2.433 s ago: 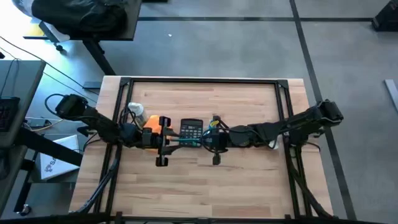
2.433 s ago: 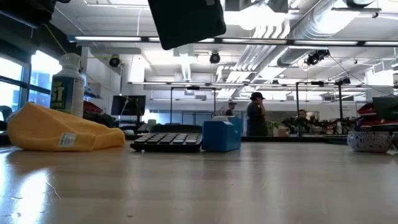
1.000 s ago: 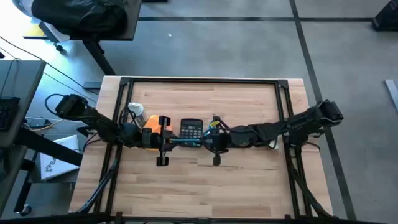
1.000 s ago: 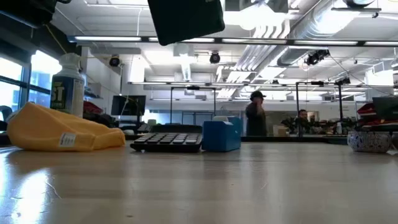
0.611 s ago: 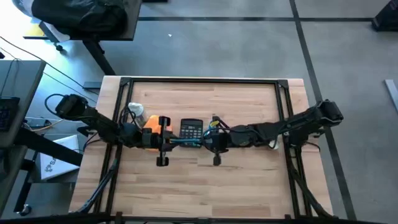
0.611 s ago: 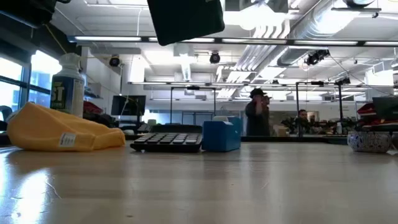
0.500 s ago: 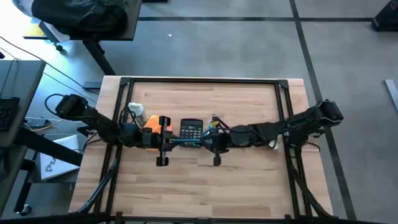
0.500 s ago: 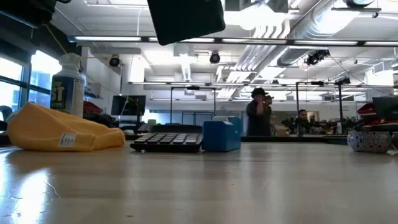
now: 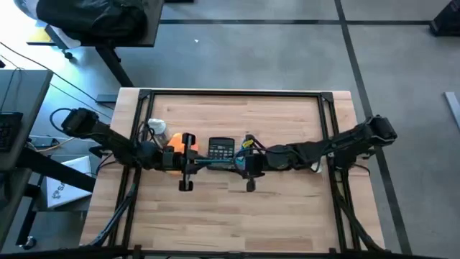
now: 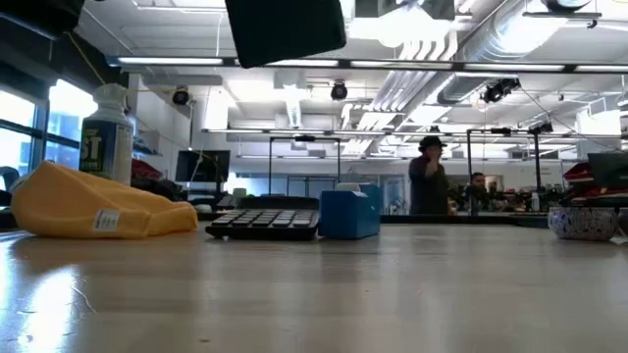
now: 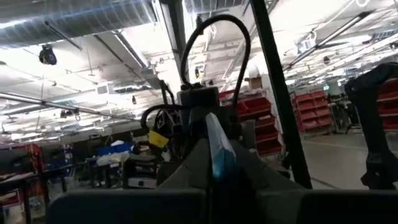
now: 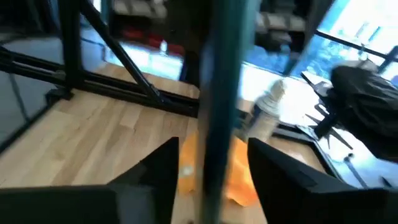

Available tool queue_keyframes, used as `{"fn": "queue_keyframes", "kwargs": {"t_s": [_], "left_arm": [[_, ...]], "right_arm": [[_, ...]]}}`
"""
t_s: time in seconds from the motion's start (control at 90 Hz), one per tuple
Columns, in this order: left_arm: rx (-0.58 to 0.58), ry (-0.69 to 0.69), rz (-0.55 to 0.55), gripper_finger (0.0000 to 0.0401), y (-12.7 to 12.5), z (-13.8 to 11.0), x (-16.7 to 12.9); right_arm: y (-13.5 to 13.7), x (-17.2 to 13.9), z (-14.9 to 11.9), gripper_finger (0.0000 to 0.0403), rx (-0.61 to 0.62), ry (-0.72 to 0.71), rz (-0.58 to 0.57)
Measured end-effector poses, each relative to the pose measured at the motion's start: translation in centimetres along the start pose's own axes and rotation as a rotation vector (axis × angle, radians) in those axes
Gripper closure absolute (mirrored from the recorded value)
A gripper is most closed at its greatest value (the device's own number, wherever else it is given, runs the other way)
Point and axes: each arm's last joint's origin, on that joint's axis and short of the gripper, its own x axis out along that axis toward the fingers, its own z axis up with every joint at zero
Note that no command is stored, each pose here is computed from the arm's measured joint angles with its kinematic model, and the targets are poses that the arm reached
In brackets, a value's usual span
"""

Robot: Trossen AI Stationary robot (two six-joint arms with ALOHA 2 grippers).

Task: Apply microfiber cloth
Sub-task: Wipe the tablet with the orange microfiber cloth

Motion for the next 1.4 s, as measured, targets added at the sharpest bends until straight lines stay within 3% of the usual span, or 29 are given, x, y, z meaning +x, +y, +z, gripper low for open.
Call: {"fn": "queue_keyframes", "kwargs": {"t_s": [0.267,0.6,0.8,0.944,1.233,1.4], "left_arm": [[0.053,0.111,0.060,0.0391,0.2,2.7,-1.6],[0.044,0.178,0.037,0.0391,0.3,4.2,-3.4],[-0.042,0.115,-0.003,0.0390,0.4,3.3,-4.5],[-0.066,0.159,0.005,0.0390,0.2,1.4,-4.6],[-0.056,0.181,0.016,0.0390,-0.3,-0.5,-3.7],[-0.079,0.146,0.023,0.0390,-0.2,-1.0,-3.2]], "right_arm": [[-0.4,-1.8,0.7,0.0203,-0.025,0.046,-0.145],[-0.3,-1.9,0.4,0.0201,0.035,0.077,-0.139],[-0.2,-1.6,1.3,0.0201,0.078,-0.040,-0.053],[-0.2,-0.9,1.9,0.0201,0.080,-0.145,-0.039],[-0.2,0.6,1.2,0.0208,0.167,-0.174,0.068],[-0.4,0.6,1.5,0.0208,0.175,-0.215,0.047]]}}
